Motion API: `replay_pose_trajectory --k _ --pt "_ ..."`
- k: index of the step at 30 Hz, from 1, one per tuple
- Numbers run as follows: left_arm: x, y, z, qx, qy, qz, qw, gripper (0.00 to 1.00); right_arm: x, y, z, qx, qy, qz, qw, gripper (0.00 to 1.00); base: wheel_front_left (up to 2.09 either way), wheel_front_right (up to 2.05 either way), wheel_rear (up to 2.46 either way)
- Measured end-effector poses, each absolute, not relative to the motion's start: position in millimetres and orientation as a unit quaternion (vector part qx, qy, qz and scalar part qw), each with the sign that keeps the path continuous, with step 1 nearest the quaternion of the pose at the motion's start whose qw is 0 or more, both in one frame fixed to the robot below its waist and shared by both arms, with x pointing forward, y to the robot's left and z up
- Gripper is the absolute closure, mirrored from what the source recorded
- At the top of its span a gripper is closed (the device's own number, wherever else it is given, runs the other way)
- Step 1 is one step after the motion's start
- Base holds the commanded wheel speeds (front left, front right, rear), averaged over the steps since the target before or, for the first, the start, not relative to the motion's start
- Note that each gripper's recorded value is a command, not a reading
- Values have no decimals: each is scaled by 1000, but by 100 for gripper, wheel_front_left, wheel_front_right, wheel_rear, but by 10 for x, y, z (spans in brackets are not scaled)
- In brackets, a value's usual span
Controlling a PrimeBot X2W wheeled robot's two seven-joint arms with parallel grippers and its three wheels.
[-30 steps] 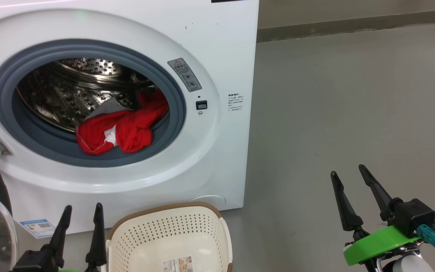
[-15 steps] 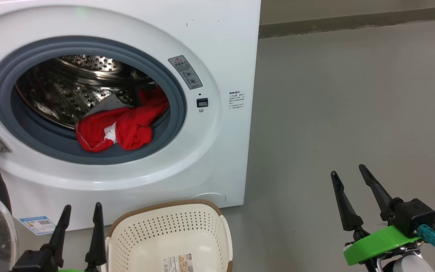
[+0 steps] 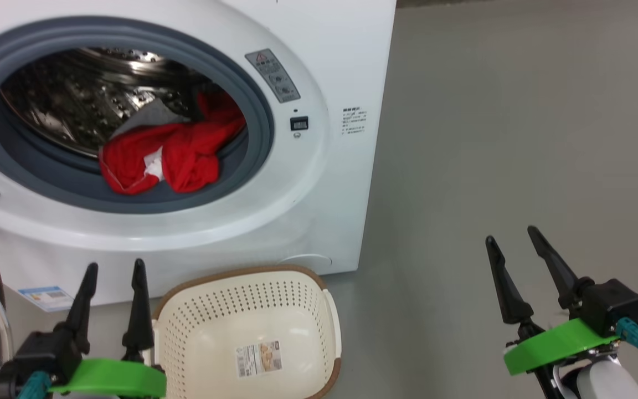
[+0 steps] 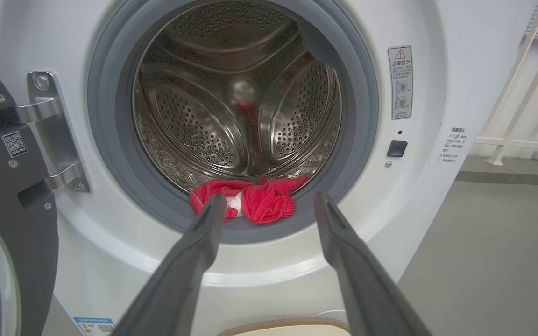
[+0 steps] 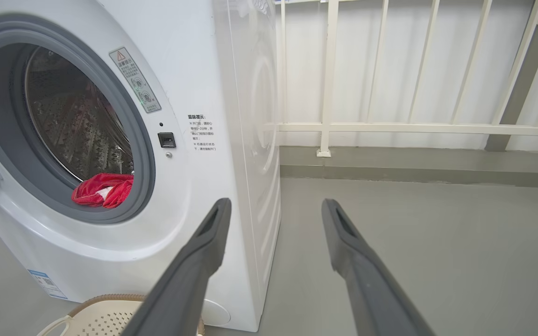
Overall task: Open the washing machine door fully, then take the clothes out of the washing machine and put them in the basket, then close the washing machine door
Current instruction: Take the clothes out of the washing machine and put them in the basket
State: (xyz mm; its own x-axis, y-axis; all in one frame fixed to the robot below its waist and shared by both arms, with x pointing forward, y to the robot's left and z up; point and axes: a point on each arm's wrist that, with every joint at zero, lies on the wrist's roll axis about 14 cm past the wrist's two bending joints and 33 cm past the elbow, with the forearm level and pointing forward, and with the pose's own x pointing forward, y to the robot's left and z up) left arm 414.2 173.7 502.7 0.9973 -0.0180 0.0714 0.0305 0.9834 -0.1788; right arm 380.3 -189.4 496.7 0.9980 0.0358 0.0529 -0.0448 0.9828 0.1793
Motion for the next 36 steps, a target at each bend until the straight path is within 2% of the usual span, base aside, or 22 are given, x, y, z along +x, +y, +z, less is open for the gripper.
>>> replay_pose_trajectory --k 9,20,36 --pt "4609 1745 4996 -76 -35 12 996 0 4069 -1856 4820 90 -7 26 996 0 0 0 0" --pt "5318 1613 5070 -84 -58 -9 995 0 4447 -1800 4624 86 9 37 996 0 0 0 0" --pt "6060 1640 4607 -53 -5 -1 999 0 4683 -1767 4188 81 52 44 994 0 0 0 0"
